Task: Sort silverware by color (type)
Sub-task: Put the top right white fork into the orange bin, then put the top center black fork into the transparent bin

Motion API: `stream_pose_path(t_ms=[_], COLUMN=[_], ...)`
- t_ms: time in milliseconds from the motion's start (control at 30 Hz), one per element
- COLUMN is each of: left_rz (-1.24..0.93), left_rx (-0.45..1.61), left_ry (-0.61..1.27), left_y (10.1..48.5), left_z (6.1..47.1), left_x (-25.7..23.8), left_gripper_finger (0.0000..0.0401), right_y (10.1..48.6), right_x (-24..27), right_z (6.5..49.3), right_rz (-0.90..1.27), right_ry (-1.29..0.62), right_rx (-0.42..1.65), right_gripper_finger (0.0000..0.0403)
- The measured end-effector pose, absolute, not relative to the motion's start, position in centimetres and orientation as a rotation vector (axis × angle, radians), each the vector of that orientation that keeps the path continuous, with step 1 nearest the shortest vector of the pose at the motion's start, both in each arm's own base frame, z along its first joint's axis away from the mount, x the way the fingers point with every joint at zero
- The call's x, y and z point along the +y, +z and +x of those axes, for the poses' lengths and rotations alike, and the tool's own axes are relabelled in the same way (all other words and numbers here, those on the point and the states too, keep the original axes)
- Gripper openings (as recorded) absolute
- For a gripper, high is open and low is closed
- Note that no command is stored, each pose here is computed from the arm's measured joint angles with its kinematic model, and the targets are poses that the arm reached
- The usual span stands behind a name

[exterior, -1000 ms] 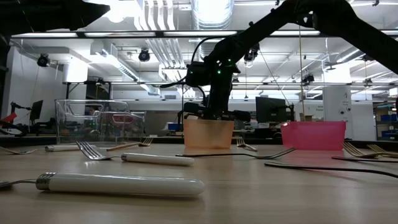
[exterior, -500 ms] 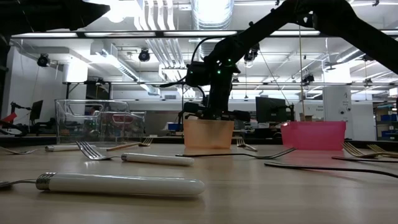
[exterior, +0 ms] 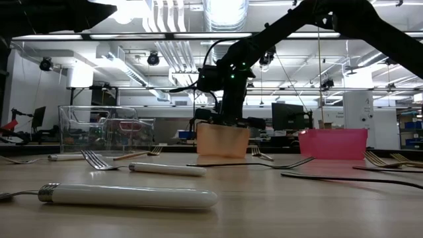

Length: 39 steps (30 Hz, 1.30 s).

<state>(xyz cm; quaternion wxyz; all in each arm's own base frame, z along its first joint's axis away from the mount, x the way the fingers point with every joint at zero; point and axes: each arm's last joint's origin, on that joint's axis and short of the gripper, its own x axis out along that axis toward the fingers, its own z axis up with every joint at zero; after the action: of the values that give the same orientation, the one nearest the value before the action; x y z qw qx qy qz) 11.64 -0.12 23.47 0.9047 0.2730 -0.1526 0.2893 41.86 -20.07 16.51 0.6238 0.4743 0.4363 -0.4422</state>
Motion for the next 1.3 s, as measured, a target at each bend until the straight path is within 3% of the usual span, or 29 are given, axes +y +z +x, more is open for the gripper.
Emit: stream_pose_path(t_ms=[233,600,1000,1300], left_rz=[0.563,0.561,0.460,0.466], left_rx=[-0.317,-0.323,-0.446,-0.524], left_ry=[0.598,0.601,0.432,0.327], left_y=[23.5,23.5,23.8,24.2], left_z=[11.6,11.6,11.6,11.5], left_x=[-0.1,-0.1,-0.5,-0.9], left_gripper_finger=[0.0039,0.0039,0.0039,0.0039], right_y=[17.7,21.1,27.1,31.5], right_x=[-20.3,-19.1,-9.0,-1.6], right_z=[42.3,43.1,42.9,38.0], right_rz=[1.069,0.929,0.375,0.149], right_ry=[-0.984,-0.872,-0.690,-0.535], right_rx=[0.976,1.027,1.066,0.958], right_gripper_finger=[0.0132,0.0136,0.0116,0.0102])
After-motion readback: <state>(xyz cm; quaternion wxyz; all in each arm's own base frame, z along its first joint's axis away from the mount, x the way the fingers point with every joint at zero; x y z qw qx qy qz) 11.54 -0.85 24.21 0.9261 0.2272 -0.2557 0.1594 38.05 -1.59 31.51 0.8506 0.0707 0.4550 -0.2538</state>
